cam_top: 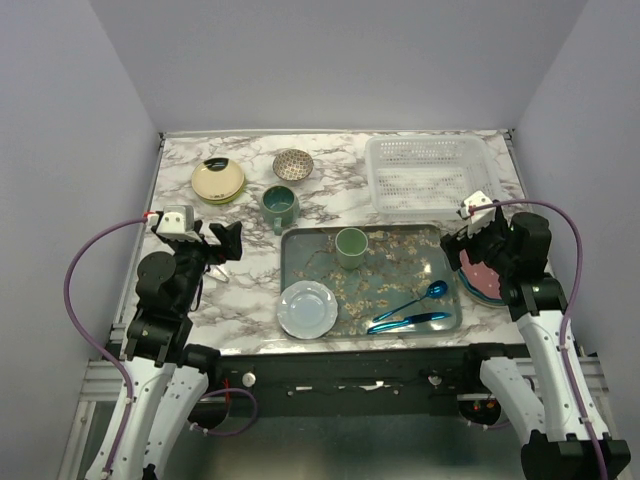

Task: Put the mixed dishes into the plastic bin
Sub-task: Pick up the plate at the center of the board.

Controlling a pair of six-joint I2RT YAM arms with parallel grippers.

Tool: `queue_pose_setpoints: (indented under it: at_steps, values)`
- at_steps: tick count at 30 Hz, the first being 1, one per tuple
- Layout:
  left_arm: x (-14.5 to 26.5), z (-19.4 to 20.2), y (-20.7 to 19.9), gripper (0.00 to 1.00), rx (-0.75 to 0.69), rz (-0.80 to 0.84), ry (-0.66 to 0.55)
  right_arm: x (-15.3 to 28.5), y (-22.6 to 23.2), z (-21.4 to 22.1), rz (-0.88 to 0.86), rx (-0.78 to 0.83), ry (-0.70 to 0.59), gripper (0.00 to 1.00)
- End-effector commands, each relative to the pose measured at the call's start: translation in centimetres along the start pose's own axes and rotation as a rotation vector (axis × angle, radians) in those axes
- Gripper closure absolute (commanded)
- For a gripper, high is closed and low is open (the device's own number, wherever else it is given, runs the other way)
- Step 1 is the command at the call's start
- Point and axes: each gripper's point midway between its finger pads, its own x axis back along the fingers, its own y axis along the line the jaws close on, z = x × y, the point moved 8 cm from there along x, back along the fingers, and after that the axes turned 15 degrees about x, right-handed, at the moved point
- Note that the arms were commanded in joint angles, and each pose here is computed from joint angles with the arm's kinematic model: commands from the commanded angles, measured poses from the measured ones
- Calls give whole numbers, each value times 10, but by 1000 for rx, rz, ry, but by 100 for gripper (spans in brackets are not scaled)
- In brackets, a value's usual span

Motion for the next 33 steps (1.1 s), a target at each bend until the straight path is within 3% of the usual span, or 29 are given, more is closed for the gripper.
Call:
queue_pose_setpoints:
  at_steps: [1,7,13,24,33]
  values:
    - [3,-8,-6,1,-2,40,-27,9,20,15,-156,148,27,0]
    - [3,-8,-6,1,-2,41,-28,13,41,22,-330,154,28,0]
    - [6,-8,-12,1,5,89,-20,19,47,29,-387,240,40,0]
    - [10,-9,-15,1,17,121,-30,19,52,36,-432,270,49,0]
    - [9,-7,-16,1,26,135,-23,22,54,52,-400,278,155,0]
